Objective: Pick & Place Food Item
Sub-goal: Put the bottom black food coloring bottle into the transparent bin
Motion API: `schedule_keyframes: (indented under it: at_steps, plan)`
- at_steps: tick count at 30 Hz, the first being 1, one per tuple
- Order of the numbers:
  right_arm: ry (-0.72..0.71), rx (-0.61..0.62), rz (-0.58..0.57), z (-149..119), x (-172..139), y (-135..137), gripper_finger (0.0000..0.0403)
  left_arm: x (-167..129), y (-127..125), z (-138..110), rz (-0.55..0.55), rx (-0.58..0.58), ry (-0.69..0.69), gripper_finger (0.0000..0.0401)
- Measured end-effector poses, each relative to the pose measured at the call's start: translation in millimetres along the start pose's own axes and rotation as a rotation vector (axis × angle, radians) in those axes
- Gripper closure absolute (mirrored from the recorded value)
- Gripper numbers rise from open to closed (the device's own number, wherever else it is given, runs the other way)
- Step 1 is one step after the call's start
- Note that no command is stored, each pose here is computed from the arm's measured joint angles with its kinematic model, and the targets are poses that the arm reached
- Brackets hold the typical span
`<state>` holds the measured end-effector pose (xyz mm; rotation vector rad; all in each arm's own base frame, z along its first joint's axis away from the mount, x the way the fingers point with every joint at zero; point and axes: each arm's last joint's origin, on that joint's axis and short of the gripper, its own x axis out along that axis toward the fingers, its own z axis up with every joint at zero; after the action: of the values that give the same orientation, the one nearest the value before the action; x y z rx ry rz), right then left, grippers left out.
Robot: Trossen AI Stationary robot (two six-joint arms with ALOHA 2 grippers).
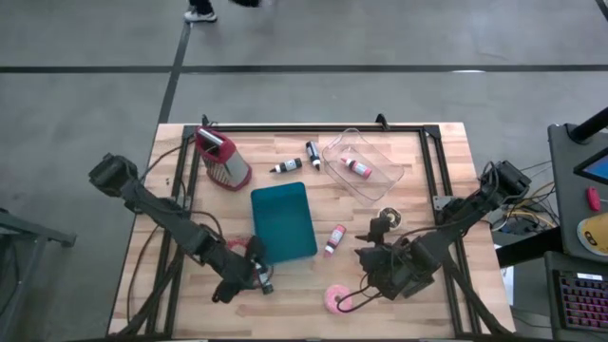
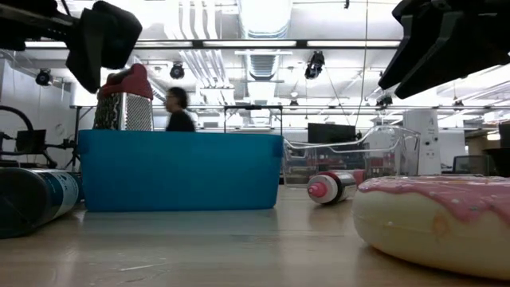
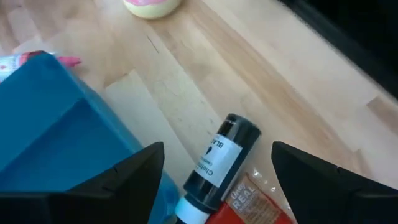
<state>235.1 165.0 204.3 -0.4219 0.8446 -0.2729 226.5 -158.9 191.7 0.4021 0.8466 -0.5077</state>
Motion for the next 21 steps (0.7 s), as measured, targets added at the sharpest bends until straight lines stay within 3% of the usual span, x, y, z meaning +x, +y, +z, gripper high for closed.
schedule_keyframes:
  at_steps: [10,21]
  plan:
    - [0.000,0.002,0.000,0,0,0,0.0213,28,-4,13,-0.040,0.155,0.267,0.0096]
    - [0.002,0.008,0.004,0,0,0,0.0213,46,-8,24,-0.035,0.240,0.323,0.0096]
